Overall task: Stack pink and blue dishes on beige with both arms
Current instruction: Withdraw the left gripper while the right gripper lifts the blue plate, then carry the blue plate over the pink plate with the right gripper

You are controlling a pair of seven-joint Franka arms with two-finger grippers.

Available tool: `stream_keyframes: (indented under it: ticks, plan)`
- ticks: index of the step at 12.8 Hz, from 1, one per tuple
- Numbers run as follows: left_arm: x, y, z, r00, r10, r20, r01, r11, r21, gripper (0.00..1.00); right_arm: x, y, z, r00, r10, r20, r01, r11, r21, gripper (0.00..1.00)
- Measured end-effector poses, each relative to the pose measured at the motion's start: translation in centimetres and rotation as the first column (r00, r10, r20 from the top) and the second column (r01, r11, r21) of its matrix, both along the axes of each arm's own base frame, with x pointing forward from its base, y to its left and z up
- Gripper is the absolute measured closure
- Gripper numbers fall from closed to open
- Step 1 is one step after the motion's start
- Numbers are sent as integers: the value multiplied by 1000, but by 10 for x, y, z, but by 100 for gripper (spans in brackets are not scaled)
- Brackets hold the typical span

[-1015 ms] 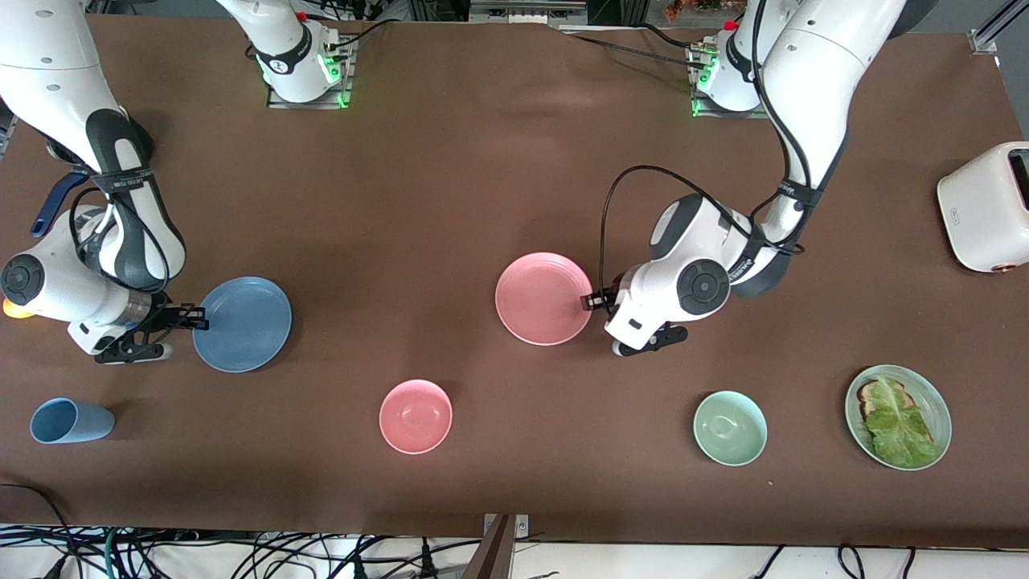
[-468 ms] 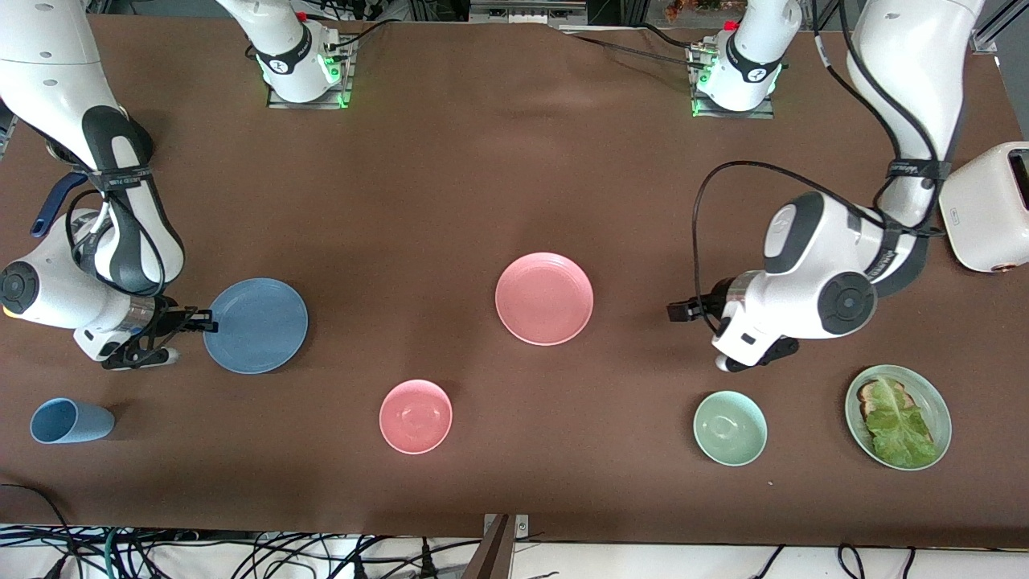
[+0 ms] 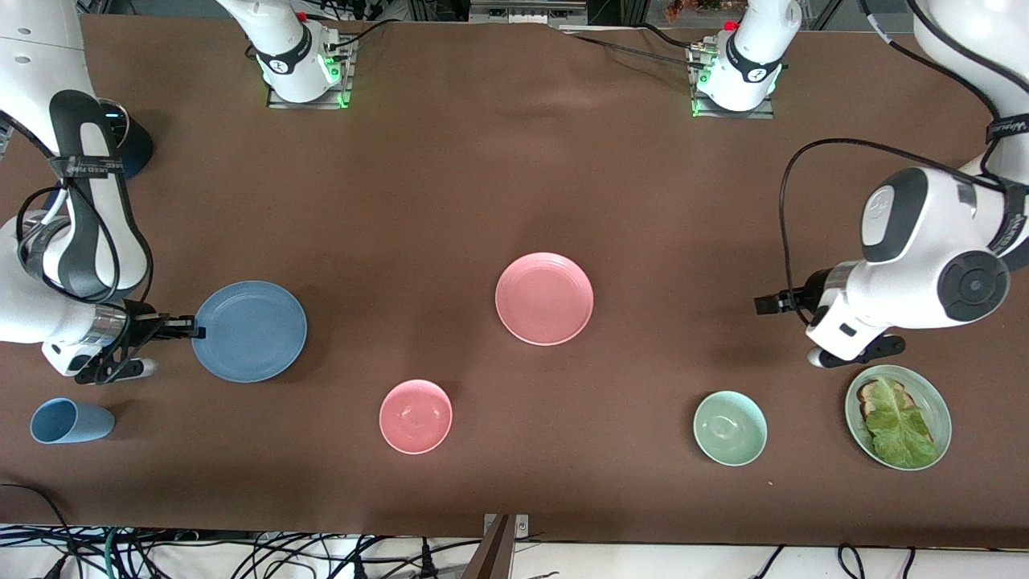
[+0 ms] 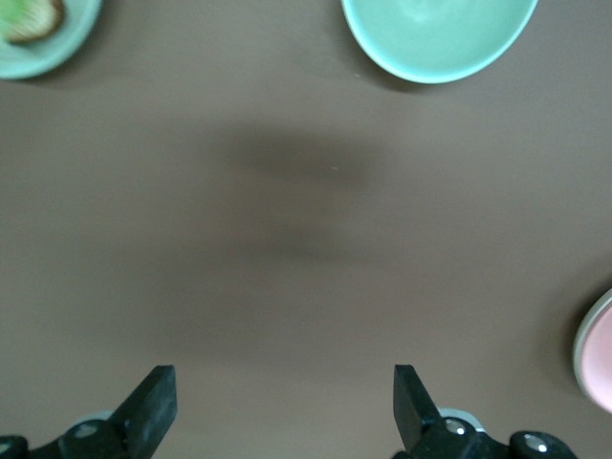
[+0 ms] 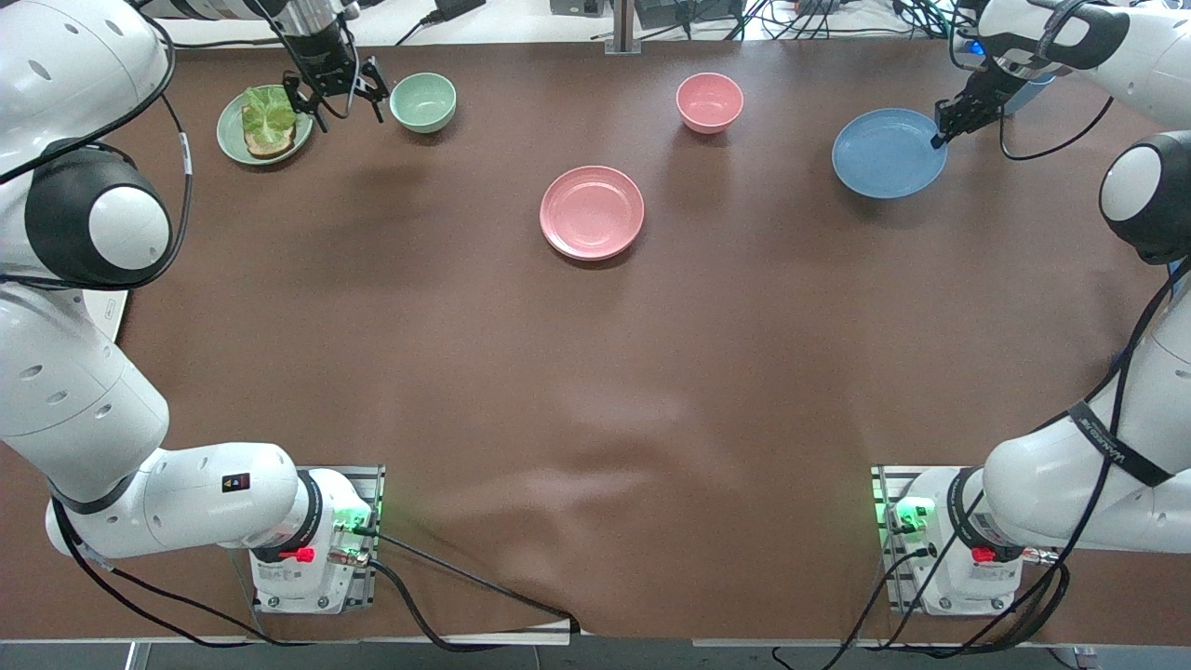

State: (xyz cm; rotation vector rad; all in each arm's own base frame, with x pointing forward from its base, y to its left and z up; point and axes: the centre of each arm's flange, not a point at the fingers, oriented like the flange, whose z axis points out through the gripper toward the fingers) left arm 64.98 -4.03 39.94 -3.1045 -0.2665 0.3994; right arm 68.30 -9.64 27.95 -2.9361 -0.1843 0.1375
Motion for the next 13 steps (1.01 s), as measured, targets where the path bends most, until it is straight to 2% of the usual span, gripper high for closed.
stream_keyframes:
  ticks: [2, 6, 8, 9, 11, 13]
  plan:
    - [-14, 36, 38, 997, -64, 36, 64, 998, 22, 0, 9, 14, 23, 1000, 16, 1, -16, 1000, 26, 94]
    - [-59, 66, 120, 998, -16, 68, 15, 1000, 13, 0, 17, 60, 43, 999, -16, -32, 17, 999, 47, 94]
    - [-73, 75, 143, 997, -4, 81, 3, 1000, 14, 0, 19, 93, 55, 997, -42, -67, 45, 998, 40, 94]
    - [-75, 75, 149, 995, -24, 92, 23, 1000, 11, 0, 21, 112, 65, 995, -60, -81, 63, 997, 32, 94]
    - [-79, 74, 156, 985, -134, 105, 135, 991, -6, 0, 21, 157, 86, 992, -93, -89, 94, 995, 10, 94]
    - [-83, 74, 165, 975, -190, 116, 193, 981, -13, 0, 15, 210, 100, 979, -179, -102, 178, 984, -19, 94]
